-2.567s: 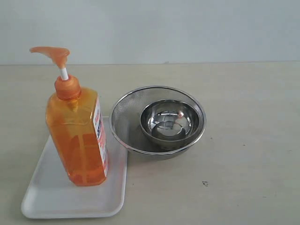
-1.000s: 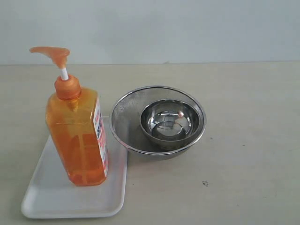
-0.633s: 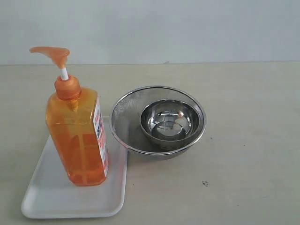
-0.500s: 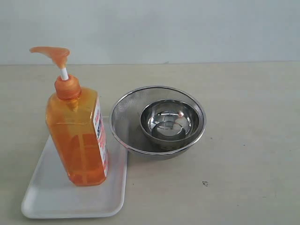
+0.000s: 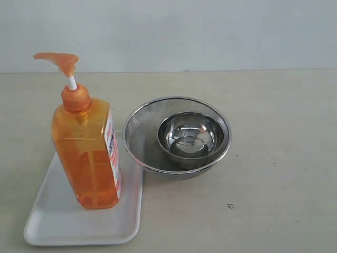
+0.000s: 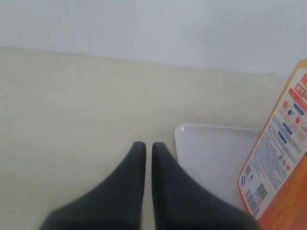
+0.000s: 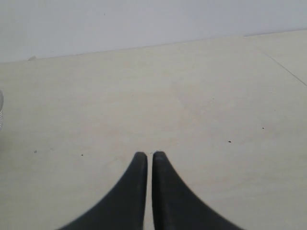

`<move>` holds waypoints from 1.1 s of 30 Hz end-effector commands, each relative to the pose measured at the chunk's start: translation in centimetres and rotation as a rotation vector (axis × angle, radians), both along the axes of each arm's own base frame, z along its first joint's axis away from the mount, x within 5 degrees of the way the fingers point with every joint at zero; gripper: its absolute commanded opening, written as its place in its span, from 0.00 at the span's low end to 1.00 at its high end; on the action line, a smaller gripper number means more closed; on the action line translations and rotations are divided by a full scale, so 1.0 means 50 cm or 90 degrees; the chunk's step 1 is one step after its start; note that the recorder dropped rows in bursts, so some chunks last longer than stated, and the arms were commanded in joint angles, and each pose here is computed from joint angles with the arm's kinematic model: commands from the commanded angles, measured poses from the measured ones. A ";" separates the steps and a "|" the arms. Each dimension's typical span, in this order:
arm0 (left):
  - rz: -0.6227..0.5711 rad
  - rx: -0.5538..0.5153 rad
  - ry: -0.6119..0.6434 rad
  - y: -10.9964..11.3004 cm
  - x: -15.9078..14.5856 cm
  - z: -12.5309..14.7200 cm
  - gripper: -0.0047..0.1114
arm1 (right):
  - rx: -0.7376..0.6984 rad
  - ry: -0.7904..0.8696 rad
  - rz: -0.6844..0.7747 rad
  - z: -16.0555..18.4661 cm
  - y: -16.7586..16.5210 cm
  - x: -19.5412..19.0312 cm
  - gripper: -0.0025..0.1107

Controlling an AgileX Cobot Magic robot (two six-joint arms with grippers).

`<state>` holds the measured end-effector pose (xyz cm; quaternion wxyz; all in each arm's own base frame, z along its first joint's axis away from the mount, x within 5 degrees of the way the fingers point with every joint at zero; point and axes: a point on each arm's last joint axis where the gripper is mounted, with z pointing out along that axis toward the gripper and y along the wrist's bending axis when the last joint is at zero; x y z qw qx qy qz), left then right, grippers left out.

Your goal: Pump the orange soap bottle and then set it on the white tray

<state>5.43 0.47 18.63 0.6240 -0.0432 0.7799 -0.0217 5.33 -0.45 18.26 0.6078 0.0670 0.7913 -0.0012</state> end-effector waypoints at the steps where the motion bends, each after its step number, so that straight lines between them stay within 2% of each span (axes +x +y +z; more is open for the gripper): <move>1: 0.001 -0.001 0.003 0.000 0.000 -0.003 0.08 | -0.022 0.001 0.012 -0.002 0.001 0.000 0.03; 6: 0.001 -0.001 0.003 0.000 0.000 -0.003 0.08 | -0.022 0.003 0.038 -0.003 0.005 0.000 0.03; 33: 0.001 0.001 0.003 0.000 0.000 -0.003 0.08 | -0.020 0.008 0.038 -0.004 0.005 -0.001 0.03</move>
